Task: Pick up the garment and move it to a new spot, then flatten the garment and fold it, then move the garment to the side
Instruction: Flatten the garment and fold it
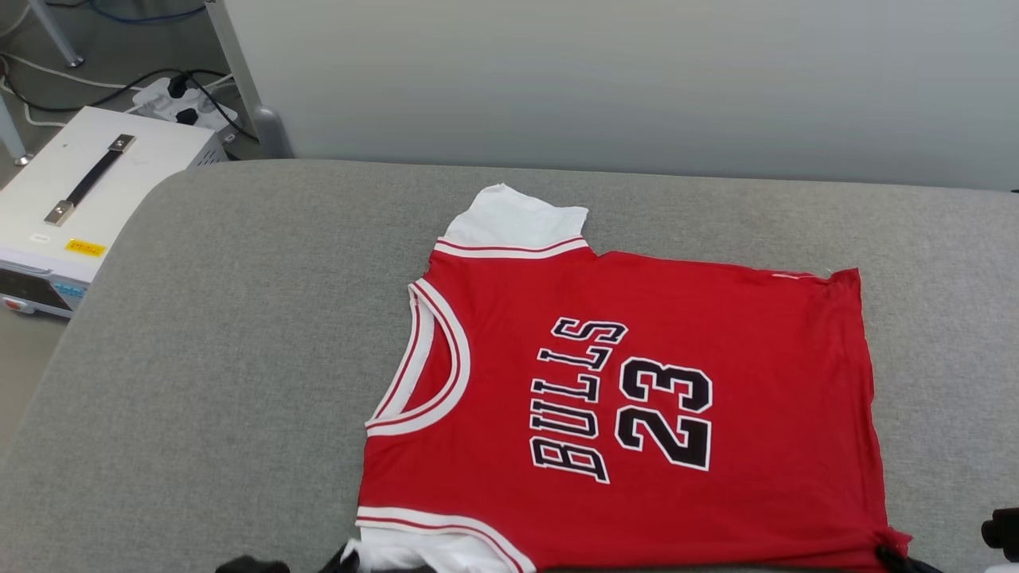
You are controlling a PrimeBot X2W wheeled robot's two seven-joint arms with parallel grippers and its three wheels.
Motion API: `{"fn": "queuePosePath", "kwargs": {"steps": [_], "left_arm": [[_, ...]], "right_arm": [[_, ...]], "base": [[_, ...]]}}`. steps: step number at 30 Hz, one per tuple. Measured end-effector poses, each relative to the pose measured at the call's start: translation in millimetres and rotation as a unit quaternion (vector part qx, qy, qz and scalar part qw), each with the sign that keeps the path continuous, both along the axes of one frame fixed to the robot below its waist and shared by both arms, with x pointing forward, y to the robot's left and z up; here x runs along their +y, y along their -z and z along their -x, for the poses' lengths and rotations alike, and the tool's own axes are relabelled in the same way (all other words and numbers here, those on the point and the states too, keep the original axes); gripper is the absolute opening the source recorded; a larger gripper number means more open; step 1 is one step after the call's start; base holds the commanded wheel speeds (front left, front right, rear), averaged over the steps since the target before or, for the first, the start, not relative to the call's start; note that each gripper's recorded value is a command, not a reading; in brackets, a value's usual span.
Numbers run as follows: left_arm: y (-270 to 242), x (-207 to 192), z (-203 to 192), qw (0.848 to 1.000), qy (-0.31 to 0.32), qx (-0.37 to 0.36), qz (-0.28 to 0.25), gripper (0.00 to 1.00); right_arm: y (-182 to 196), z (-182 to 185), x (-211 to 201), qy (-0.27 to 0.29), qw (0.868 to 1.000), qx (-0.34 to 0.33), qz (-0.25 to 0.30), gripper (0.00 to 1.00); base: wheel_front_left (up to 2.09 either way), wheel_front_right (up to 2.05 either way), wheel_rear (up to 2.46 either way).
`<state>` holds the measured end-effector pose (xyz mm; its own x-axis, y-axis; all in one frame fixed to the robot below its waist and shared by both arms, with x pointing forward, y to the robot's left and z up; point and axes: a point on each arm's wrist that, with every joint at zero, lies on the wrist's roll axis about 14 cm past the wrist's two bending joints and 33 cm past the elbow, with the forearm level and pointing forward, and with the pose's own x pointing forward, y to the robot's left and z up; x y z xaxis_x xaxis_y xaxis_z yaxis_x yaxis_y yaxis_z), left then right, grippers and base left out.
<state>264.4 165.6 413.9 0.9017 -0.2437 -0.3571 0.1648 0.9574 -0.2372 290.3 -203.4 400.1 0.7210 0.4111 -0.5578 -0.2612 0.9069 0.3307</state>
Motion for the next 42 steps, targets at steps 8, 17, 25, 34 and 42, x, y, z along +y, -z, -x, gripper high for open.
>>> {"fn": "queuePosePath", "kwargs": {"steps": [8,17,25,34,42], "left_arm": [[-41,-7,-75,0.994,0.065,-0.082,-0.039,0.00],[-59,-11,-154,0.985,0.107,-0.114,-0.078,0.00],[-27,-9,-203,0.984,0.120,-0.081,-0.100,0.00],[45,-19,-205,0.981,0.147,0.004,-0.123,0.00],[49,-20,-204,0.983,0.144,0.011,-0.117,0.14]], "right_arm": [[-15,-23,1,0.017,0.999,-0.027,-0.006,0.00],[-35,-67,6,0.016,0.998,-0.056,-0.003,0.00],[-23,-101,3,0.026,0.999,-0.038,0.003,0.00],[17,-112,-7,0.040,0.999,0.013,0.026,0.00],[17,-116,-6,0.043,0.999,-0.002,0.028,0.47]], "base": [[0.00,0.00,0.00],[0.00,0.00,0.00],[0.00,0.00,0.00],[0.00,0.00,0.00],[0.00,0.00,0.00]]}}
